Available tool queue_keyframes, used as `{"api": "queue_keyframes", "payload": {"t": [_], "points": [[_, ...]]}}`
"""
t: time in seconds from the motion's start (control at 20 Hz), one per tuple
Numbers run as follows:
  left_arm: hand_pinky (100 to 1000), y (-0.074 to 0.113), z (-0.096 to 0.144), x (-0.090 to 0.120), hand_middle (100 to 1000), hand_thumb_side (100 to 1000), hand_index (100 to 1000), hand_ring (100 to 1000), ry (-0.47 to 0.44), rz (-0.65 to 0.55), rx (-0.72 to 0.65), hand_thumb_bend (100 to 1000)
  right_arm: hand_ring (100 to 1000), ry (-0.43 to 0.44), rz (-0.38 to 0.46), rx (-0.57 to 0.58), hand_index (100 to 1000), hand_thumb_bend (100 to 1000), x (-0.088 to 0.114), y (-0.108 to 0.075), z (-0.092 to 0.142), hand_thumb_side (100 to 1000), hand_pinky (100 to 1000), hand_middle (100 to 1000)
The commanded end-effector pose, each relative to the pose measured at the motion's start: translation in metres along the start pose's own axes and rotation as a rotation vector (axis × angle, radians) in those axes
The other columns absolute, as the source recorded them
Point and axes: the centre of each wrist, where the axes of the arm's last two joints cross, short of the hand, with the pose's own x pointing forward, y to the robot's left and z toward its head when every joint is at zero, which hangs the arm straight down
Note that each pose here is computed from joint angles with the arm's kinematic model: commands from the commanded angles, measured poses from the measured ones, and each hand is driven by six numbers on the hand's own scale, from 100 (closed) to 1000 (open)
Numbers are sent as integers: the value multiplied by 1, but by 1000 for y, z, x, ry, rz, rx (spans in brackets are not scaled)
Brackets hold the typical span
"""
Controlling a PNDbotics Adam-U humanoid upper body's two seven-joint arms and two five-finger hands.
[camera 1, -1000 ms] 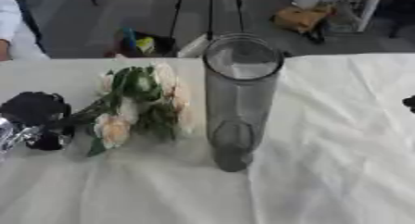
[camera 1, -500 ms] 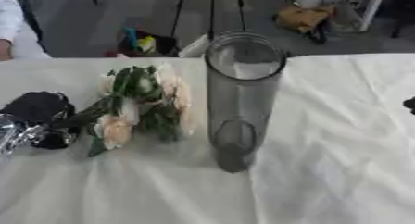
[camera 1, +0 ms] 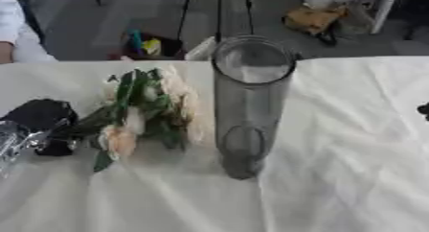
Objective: Arrange flowers into the vase.
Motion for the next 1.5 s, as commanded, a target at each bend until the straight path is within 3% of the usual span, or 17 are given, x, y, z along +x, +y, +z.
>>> {"api": "queue_keyframes", "payload": {"t": [0.05,0.25,0.4,0.45,0.5,0.6,0.75,0.9,1.05,1.5], "points": [[100,5,0,-6,245,470,390,124,24,17,17,100,665,-28,5,-4,838,141,6,-4,-5,969,823,498],[100,-2,-2,-8,195,499,423,100,40,56,12,100,665,-28,4,-6,838,140,5,-5,-5,966,824,496],[100,-4,-2,-9,155,497,400,100,44,79,29,100,665,-26,4,-7,838,140,5,-5,-4,964,825,496],[100,-4,-1,-9,100,498,291,100,45,84,37,100,665,-26,4,-7,838,140,5,-5,-4,965,825,495],[100,-4,-1,-9,100,511,241,100,45,91,47,100,665,-25,4,-8,838,140,5,-5,-4,965,825,495],[100,-4,-1,-10,100,523,211,100,41,106,64,100,665,-23,5,-10,838,141,5,-5,-4,964,826,495],[100,-3,1,-13,100,605,170,100,31,122,80,202,666,-19,5,-11,839,140,5,-5,-3,962,827,494],[100,2,5,-18,100,657,142,100,11,127,95,272,666,-15,6,-10,839,137,5,-5,-2,961,827,494],[100,8,9,-23,100,630,123,100,-1,120,114,309,667,-13,7,-10,839,135,4,-6,-2,963,827,495],[100,35,24,-32,100,631,115,100,30,113,223,257,668,-14,9,-18,839,127,4,-7,-2,966,826,496]]}}
